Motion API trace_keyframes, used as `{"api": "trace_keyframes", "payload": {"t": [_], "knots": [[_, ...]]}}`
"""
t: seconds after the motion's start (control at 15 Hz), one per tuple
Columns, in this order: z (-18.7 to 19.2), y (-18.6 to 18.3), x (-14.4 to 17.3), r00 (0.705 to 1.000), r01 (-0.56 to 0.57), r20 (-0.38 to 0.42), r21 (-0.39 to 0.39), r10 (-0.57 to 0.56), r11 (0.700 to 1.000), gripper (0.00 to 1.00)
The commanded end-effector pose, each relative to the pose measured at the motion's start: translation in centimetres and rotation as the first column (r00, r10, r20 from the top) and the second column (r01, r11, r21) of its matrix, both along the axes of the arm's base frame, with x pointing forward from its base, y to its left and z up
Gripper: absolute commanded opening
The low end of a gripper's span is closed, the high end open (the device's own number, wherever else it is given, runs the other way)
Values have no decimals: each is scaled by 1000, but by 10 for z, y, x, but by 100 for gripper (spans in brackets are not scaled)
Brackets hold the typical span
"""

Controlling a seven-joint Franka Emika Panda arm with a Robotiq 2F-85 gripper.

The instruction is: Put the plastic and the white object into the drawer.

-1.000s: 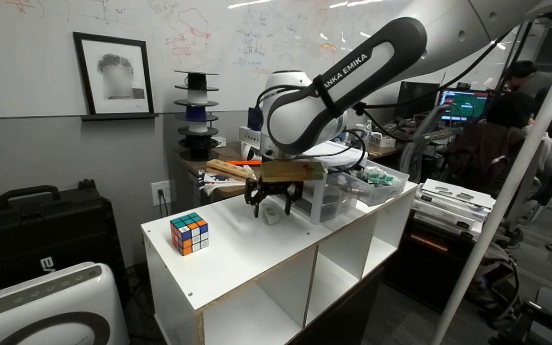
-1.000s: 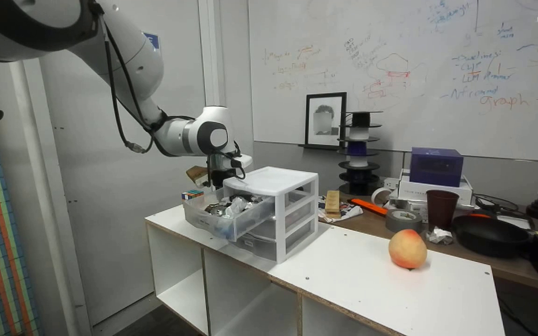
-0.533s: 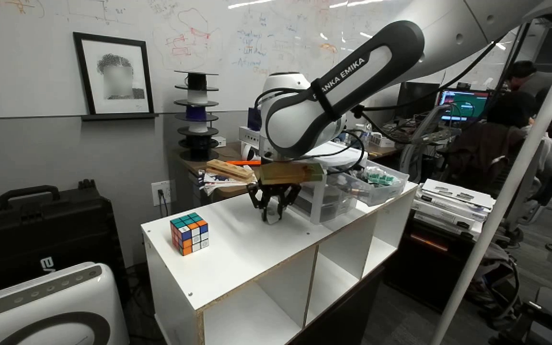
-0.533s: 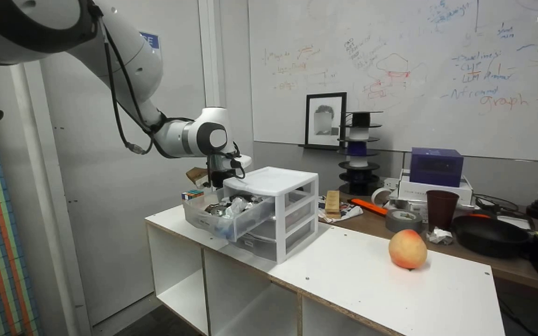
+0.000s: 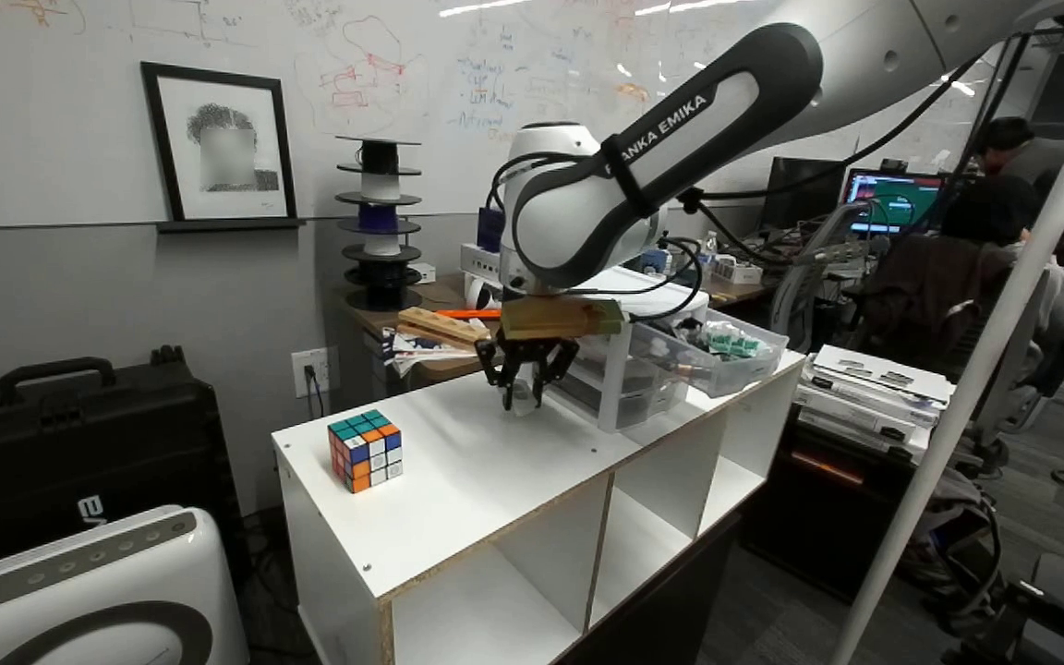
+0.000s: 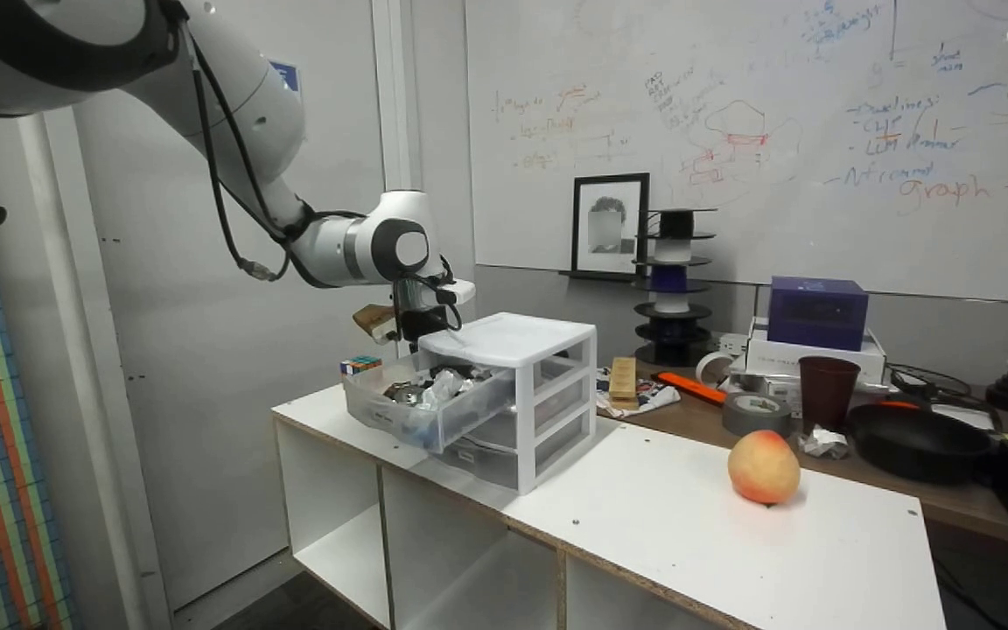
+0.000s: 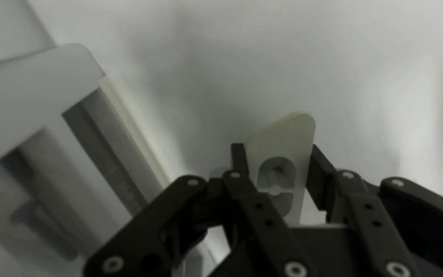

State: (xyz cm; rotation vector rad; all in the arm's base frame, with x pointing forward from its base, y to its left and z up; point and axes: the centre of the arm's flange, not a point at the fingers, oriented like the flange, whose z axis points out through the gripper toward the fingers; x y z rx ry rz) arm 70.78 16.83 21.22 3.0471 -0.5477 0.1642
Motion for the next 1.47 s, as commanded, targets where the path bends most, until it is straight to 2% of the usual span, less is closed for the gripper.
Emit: {"api": "trace_keyframes", "payload": {"t": [0.0, 0.27, 0.47, 0.8, 1.13, 1.4], "knots": [[46, 13, -11, 997, -81, -6, 52, 82, 995, 27], [84, 29, -26, 985, -174, -9, 55, 175, 983, 27], [110, 28, -40, 976, -214, -21, 27, 215, 976, 27], [156, 5, -70, 973, -228, -22, 10, 228, 974, 26], [204, -20, -115, 957, -289, 11, 33, 289, 957, 26], [231, -41, -151, 959, -282, 34, 16, 281, 959, 26]]}}
